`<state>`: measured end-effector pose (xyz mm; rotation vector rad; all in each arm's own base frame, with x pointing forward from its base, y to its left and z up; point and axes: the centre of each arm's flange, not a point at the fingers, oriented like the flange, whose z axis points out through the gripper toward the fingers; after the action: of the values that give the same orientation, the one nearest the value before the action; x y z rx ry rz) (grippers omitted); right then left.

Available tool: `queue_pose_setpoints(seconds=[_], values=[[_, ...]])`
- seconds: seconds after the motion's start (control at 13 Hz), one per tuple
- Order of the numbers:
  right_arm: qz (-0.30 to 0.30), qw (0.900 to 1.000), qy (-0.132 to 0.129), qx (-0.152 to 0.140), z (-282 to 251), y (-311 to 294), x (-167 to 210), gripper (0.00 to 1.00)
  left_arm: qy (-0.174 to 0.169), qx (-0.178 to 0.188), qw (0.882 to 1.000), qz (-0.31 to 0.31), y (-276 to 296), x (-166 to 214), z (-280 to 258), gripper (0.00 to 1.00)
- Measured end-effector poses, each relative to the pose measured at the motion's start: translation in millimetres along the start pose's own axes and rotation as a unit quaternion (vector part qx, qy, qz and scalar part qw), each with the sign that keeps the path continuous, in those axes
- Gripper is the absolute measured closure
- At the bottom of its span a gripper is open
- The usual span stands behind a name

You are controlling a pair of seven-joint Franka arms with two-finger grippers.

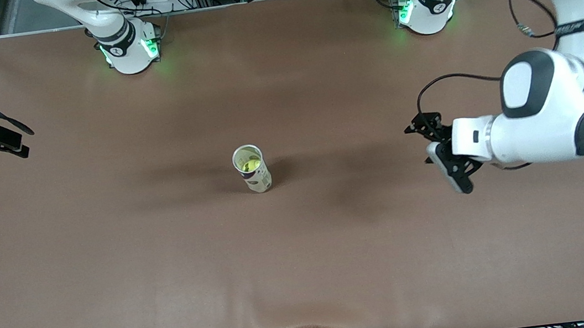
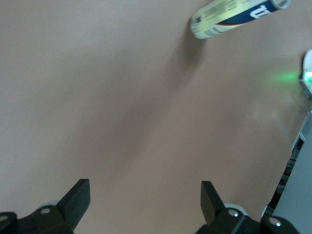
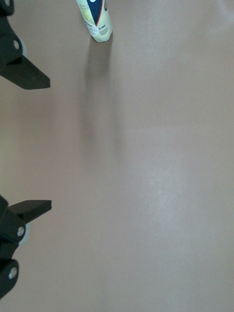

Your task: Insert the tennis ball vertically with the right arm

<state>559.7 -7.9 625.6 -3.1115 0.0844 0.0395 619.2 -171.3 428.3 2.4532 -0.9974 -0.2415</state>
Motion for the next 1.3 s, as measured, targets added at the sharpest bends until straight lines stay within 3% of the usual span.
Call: queue_pose_setpoints(seconds=[0.23,0.38,0.54,0.77,1.0,1.3], values=[[0.004,1.0,-0.006,0.0,1.0,4.4,-1.2,0.0,-0.023,0.04,0.991,-0.125,31.8,-11.9,-27.8,0.0],[0.006,1.0,-0.01,-0.001,1.6,5.8,-2.1,0.0,-0.032,0.052,0.976,-0.208,48.5,-23.1,-43.7,0.0],[0.014,1.0,-0.012,-0.001,1.9,6.0,-2.6,0.0,-0.032,0.091,0.96,-0.262,63.8,-37.6,-67.1,0.0],[0.019,1.0,-0.013,-0.001,1.8,6.2,-2.7,0.0,-0.018,0.132,0.944,-0.301,80.0,-66.4,-108.2,0.0],[0.024,1.0,-0.014,-0.001,2.0,9.5,-2.9,0.0,-0.005,0.208,0.926,-0.316,78.1,-94.0,-146.2,0.0],[0.026,1.0,-0.014,-0.001,1.9,11.4,-2.9,0.0,0.005,0.212,0.909,-0.358,56.1,-117.6,-164.9,0.0]])
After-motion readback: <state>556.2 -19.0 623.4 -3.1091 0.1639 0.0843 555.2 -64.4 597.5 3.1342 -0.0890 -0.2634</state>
